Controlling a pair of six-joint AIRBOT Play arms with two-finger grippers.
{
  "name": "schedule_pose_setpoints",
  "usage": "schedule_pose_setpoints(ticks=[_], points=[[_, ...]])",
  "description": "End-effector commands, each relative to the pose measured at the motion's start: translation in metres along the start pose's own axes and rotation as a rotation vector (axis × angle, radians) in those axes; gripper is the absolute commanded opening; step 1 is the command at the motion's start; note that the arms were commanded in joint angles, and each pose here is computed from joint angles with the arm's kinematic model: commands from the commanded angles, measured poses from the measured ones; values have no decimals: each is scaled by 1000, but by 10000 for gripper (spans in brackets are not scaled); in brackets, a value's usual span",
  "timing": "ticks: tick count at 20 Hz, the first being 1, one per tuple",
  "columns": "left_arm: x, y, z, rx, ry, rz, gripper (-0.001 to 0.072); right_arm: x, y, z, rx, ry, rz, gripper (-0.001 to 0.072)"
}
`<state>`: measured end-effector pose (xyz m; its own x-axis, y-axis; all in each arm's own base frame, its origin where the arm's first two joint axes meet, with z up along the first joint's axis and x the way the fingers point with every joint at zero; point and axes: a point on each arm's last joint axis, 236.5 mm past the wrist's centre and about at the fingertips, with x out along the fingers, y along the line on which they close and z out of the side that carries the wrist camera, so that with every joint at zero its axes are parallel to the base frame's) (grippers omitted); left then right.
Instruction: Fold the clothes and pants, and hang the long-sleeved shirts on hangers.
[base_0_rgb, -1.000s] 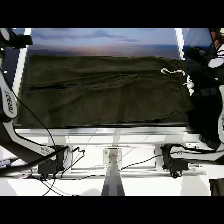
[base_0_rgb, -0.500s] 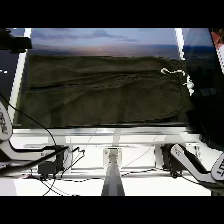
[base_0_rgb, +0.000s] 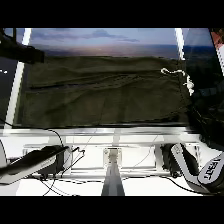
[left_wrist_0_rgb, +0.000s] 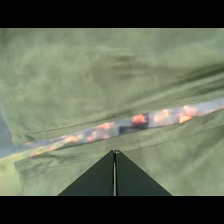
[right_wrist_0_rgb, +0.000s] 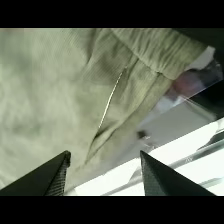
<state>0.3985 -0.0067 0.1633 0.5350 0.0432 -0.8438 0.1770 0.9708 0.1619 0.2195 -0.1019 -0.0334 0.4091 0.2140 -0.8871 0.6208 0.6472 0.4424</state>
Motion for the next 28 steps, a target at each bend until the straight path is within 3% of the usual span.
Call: schedule_pose_setpoints(ticks=[1,8,13,15,18,25,26,28], points=[[-7,3,-6,26,-9,25,15,3,-23,7,203,-60,-43,490],[-7,29,-13,2,2,66,15,12,-57,10,330,-42,-90,489],[-8,69,-38,-86,73,125,15,38,-32,39,318,-78,95,479],[-11,92,-61,-158,134,149,15,50,-38,36,321,-47,87,476],[-14,135,-95,-303,178,200,15,57,-46,46,235,-82,59,384],[37,142,-253,-754,406,106,15,62,-41,63,164,-153,31,380],[46,131,-281,-808,466,88,15,63,-36,66,168,-164,42,354],[62,107,-328,-884,563,49,15,65,-26,68,169,-169,66,229]])
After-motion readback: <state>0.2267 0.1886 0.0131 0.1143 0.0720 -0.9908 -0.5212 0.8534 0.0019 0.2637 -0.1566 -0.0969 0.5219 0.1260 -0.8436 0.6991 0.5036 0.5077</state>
